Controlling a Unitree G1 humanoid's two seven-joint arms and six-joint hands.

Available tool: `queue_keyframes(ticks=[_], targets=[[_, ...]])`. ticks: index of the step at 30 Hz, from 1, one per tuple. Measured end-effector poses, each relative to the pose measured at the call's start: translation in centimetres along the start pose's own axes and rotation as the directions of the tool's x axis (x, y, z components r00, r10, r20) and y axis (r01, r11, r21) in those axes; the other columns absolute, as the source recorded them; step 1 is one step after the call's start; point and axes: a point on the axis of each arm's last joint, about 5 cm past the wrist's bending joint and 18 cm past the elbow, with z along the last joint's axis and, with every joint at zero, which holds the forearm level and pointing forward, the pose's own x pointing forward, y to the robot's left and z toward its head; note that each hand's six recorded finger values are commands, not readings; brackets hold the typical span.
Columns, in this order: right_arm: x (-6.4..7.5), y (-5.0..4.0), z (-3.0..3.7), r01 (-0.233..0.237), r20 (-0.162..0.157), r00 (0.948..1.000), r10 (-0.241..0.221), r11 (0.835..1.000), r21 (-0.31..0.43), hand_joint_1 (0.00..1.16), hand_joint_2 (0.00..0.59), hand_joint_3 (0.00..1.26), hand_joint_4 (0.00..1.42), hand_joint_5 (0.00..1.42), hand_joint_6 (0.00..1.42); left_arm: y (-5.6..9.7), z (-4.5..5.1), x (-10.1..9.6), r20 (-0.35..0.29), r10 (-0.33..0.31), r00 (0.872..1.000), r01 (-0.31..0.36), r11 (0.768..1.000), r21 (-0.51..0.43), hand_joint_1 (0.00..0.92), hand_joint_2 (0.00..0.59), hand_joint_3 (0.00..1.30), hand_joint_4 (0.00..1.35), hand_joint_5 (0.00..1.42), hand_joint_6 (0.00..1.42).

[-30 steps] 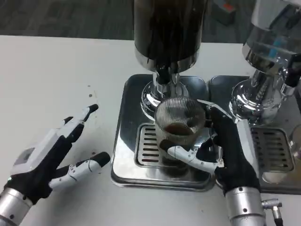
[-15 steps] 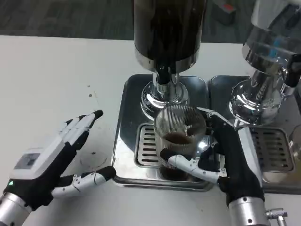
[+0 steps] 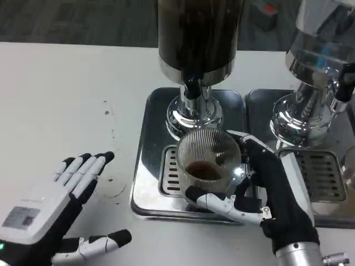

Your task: Grasp the cup under the faucet to collect the drink, then remove the cup.

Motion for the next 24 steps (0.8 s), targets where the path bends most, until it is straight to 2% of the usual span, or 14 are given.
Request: queue_keyframes(ticks=[3, 6, 8, 16, 24], targets=[[-0.2, -0.13, 0.07, -0.017, 0.004, 0.9998, 0.017, 1.0, -0.007, 1.01, 0.212, 0.55, 0.6, 0.82, 1.11, -0.2, -0.11, -0.8, -0.037, 0.005, 0.999, -0.005, 1.0, 0.005, 0.0, 0.086, 0.0, 0.0, 0.0, 0.0], [-0.5, -0.28, 0.11, -0.039, 0.006, 0.9992, 0.039, 0.999, -0.016, 1.0, 0.211, 0.55, 0.6, 0.82, 1.11, -0.2, 0.1, -1.3, -0.042, 0.024, 0.999, -0.023, 1.0, 0.016, 0.0, 0.084, 0.0, 0.0, 0.0, 0.0], [-0.6, -0.33, 0.35, -0.049, 0.018, 0.9986, 0.049, 0.999, -0.016, 1.0, 0.211, 0.55, 0.6, 0.82, 1.11, -0.2, 0.35, -1.6, -0.037, 0.028, 0.999, -0.027, 0.999, 0.025, 0.0, 0.083, 0.0, 0.0, 0.0, 0.0], [-0.9, 0.16, 0.54, -0.092, 0.02, 0.9955, 0.092, 0.996, -0.004, 0.99, 0.217, 0.54, 0.6, 0.82, 1.11, -0.4, 0.75, -2.6, -0.051, 0.055, 0.997, -0.053, 0.998, 0.038, 0.0, 0.081, 0.0, 0.0, 0.0, 0.0], [-1.0, 0.33, 0.59, -0.109, 0.024, 0.9938, 0.109, 0.994, -0.004, 0.99, 0.219, 0.55, 0.6, 0.82, 1.11, -0.5, 0.75, -3.6, -0.078, 0.051, 0.996, -0.047, 0.998, 0.041, 0.0, 0.079, 0.0, 0.0, 0.0, 0.0]])
